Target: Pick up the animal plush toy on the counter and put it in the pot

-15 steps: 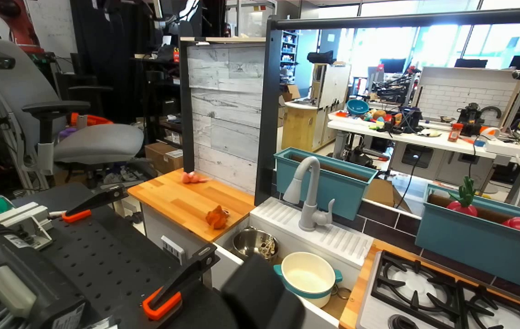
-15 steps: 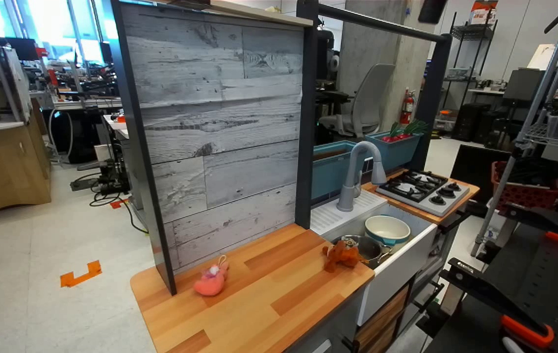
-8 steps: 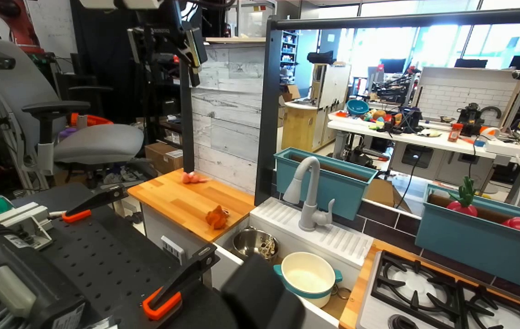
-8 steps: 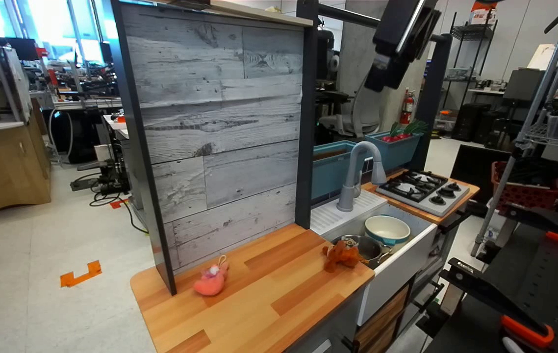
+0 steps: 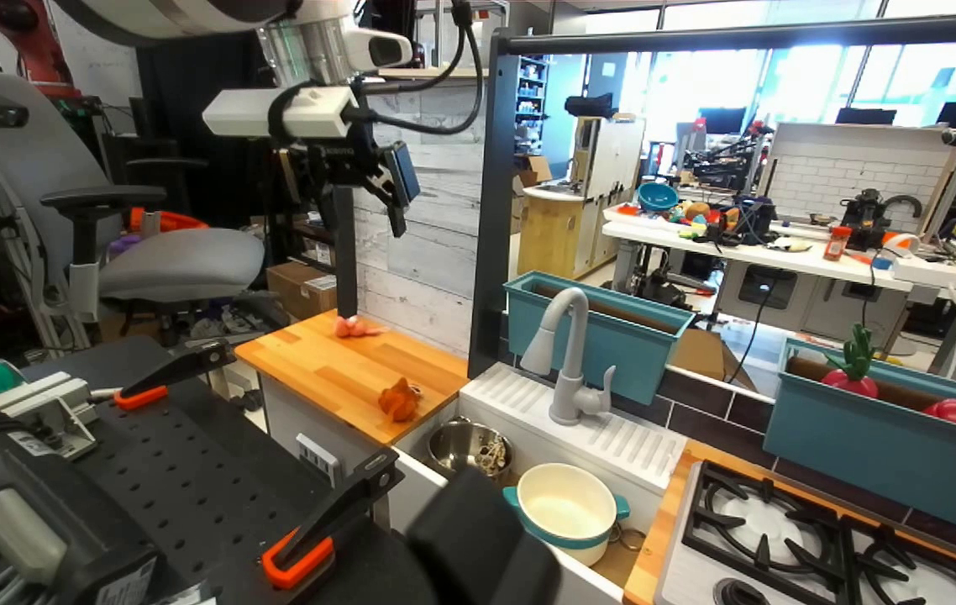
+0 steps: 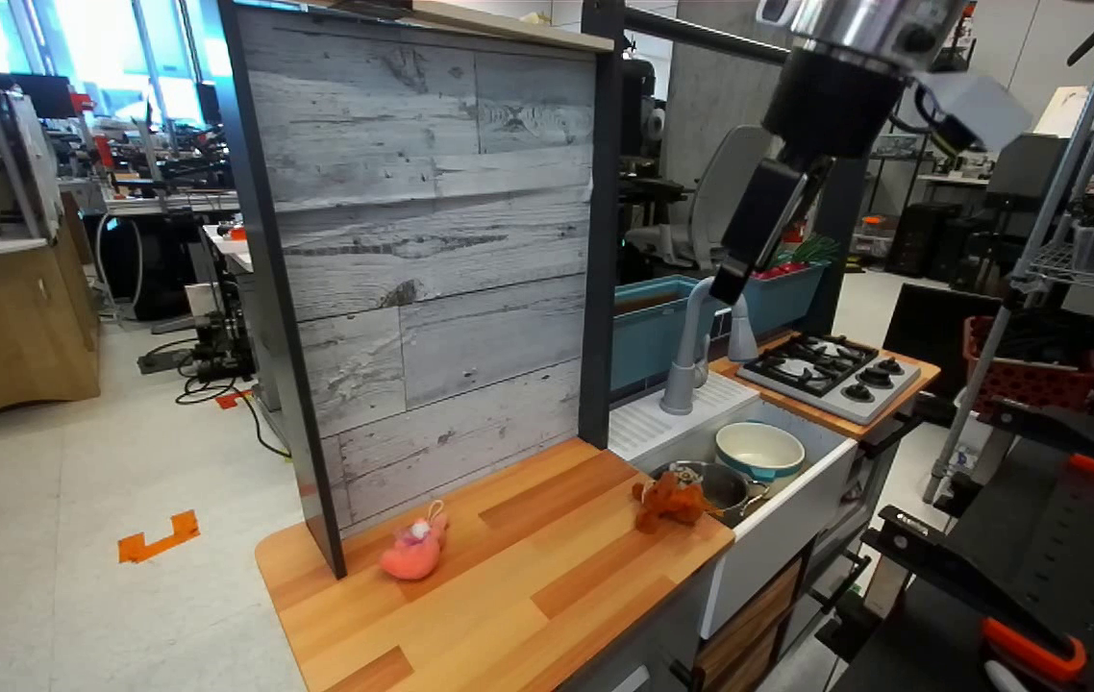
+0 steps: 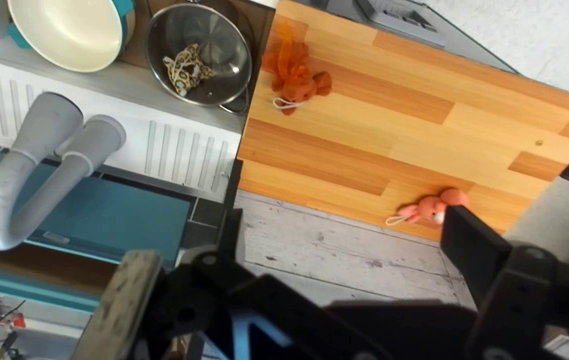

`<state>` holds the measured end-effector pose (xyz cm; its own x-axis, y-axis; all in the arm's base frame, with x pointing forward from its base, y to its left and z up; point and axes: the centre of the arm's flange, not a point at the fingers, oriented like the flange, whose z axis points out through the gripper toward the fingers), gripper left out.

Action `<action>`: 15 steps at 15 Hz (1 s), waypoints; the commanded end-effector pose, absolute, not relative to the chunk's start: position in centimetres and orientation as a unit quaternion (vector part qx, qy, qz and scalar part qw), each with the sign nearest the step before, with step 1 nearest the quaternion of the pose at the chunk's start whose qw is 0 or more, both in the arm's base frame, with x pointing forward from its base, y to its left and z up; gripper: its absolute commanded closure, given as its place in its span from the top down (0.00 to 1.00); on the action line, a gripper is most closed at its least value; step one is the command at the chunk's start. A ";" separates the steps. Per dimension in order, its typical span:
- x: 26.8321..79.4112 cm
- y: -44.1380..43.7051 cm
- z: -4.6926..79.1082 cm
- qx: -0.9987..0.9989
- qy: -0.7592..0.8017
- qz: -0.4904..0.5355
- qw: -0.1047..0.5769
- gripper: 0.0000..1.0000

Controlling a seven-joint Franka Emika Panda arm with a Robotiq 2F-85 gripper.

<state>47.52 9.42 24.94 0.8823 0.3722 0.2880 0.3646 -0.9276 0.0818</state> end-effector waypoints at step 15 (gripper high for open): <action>48.3 5.9 10.4 0.994 0.091 0.052 -0.001 1.00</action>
<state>47.58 6.21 12.26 0.9719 0.2163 0.0933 0.2144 -0.9763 0.0293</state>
